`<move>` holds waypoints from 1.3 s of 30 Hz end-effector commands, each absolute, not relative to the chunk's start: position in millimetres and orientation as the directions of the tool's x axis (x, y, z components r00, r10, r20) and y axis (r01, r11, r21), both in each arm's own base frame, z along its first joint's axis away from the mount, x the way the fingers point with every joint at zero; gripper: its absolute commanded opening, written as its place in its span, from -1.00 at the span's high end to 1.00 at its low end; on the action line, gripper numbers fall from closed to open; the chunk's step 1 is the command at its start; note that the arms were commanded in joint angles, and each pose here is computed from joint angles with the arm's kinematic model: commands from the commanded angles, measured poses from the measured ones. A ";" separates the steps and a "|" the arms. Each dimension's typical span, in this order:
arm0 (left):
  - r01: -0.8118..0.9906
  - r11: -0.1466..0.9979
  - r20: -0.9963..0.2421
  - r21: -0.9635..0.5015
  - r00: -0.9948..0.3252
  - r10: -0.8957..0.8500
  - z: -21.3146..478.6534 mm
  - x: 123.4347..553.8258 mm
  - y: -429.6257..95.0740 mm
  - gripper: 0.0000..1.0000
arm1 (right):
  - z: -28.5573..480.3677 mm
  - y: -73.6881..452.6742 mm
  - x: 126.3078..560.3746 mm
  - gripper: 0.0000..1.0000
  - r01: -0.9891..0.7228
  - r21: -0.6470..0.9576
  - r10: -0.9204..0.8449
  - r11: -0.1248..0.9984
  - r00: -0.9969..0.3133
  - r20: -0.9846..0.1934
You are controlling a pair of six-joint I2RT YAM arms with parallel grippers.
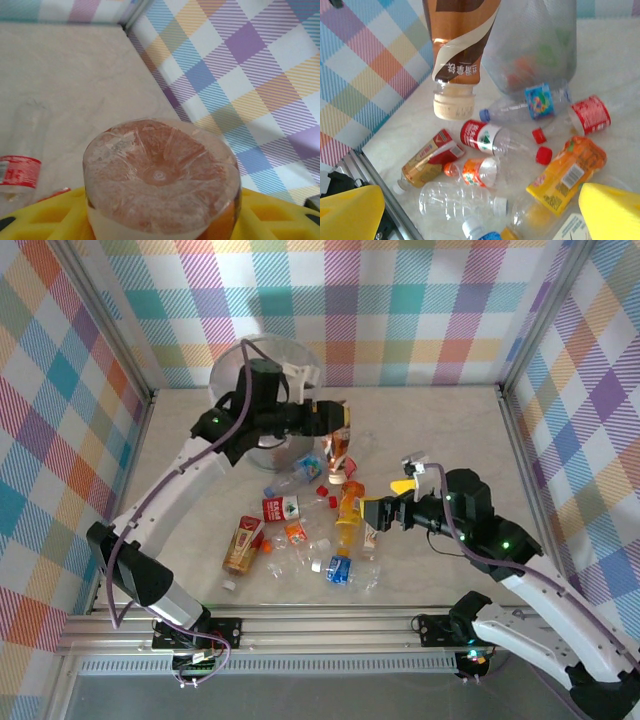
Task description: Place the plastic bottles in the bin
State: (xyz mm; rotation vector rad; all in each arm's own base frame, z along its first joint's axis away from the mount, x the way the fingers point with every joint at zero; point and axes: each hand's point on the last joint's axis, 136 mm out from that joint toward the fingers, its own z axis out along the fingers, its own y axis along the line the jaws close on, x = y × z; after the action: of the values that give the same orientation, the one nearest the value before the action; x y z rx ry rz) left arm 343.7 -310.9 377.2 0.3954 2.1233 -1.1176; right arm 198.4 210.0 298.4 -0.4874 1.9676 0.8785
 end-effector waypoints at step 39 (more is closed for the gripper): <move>0.292 0.899 -0.862 -0.327 -0.481 -0.157 418.1 523.0 -138.8 -0.13 | 378.6 209.2 178.1 -0.99 -0.818 0.107 0.055 0.565 -0.092 -0.994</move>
State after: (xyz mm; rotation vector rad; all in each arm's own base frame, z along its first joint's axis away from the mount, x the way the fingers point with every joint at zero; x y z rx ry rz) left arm 512.3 -148.0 413.5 0.0693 2.0422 -0.6130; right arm 178.9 209.7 379.9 -0.6780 1.5012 0.8481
